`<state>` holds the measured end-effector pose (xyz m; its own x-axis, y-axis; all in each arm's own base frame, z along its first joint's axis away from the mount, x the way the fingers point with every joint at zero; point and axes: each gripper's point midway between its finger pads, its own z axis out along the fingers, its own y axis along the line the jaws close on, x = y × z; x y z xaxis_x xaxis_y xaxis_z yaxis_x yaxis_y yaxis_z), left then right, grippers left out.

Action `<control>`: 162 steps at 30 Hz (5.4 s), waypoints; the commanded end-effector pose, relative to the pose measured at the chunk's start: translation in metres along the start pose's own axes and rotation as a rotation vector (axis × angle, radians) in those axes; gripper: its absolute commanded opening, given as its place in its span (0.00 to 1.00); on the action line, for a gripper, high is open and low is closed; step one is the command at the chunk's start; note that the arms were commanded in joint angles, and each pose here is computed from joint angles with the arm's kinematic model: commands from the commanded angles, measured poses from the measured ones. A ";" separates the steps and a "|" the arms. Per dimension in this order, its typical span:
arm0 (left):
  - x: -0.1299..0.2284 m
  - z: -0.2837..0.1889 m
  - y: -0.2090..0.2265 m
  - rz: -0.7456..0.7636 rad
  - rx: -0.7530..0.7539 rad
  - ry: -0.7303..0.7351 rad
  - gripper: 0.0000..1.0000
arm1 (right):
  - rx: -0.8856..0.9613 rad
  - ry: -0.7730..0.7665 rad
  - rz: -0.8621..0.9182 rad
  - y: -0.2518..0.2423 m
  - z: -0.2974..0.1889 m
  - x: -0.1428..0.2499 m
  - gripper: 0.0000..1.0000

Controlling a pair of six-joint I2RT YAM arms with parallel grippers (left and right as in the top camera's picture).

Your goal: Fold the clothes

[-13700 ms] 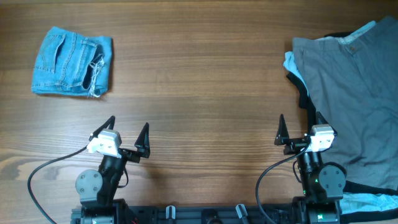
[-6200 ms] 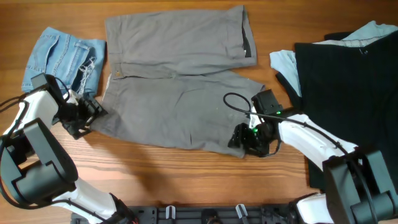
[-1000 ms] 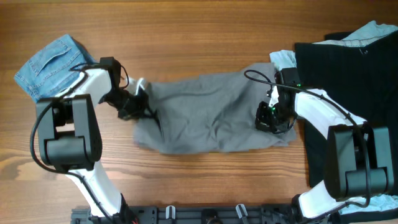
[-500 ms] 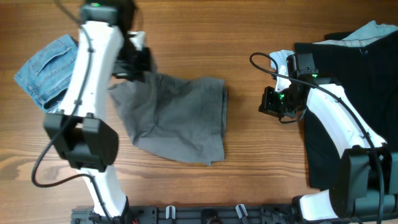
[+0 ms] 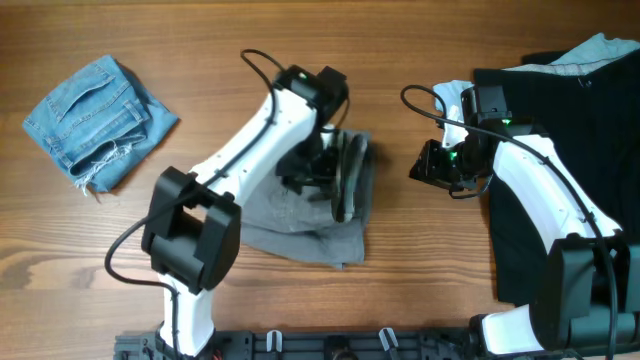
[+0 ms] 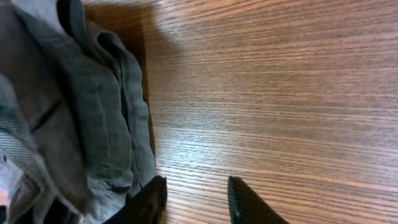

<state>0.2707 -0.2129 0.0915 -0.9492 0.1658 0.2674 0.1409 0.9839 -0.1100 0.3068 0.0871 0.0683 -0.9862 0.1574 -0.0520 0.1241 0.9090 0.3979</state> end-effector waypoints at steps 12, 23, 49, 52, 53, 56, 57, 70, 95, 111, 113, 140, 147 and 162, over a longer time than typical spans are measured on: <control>-0.085 -0.066 0.125 -0.062 0.247 -0.317 0.04 | -0.117 -0.094 -0.434 0.158 0.074 0.033 0.04; -0.061 -0.009 0.121 -0.012 0.289 -0.188 0.37 | 0.030 0.187 -0.265 0.081 0.087 0.073 0.07; -0.135 -0.150 0.122 -0.132 0.467 -0.624 0.84 | -0.114 -0.325 -0.344 0.141 -0.009 -0.041 0.24; -0.101 -0.106 0.132 -0.228 0.382 -0.421 0.83 | -0.066 -0.403 -0.380 0.138 0.007 -0.069 0.24; -0.095 -0.097 0.132 -0.243 0.383 -0.383 0.83 | -0.045 -0.414 -0.374 0.134 0.013 -0.074 0.23; -0.073 -0.055 0.125 -0.312 0.430 -0.227 0.86 | 0.023 -0.363 -0.316 0.108 0.059 -0.084 0.21; -0.067 -0.041 0.120 -0.331 0.461 -0.184 0.87 | 0.036 -0.334 -0.269 0.098 0.071 -0.084 0.18; -0.038 0.095 0.056 -0.635 0.472 -0.004 1.00 | 0.045 -0.209 -0.199 0.079 0.097 -0.065 0.16; -0.119 -0.201 0.330 -0.464 0.207 -0.964 0.04 | -0.026 -0.490 -0.419 0.129 -0.072 -0.049 0.17; 0.034 -0.209 0.424 -0.845 0.190 -0.870 0.69 | -0.025 -0.475 -0.397 0.127 -0.070 -0.047 0.19; 0.019 -0.199 0.421 -0.812 0.148 -0.843 0.04 | -0.030 -0.473 -0.375 0.127 -0.070 -0.046 0.19; 0.205 -0.356 0.222 -0.506 -0.047 -1.441 1.00 | -0.274 -1.080 -0.518 0.149 -0.303 0.057 1.00; 0.215 -0.358 0.214 -0.496 -0.060 -1.468 1.00 | -0.262 -0.831 -0.106 0.115 -0.250 0.055 1.00; 0.215 -0.358 0.214 -0.496 -0.060 -1.468 1.00 | -0.118 -1.475 -0.302 0.024 -0.273 0.114 1.00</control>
<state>0.1962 0.0590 0.4677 -0.3284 -0.3448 -0.8793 -0.2989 0.9211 -0.2495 0.1518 0.0167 0.3439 0.0813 0.1365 -0.9873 -0.1260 0.9840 0.1257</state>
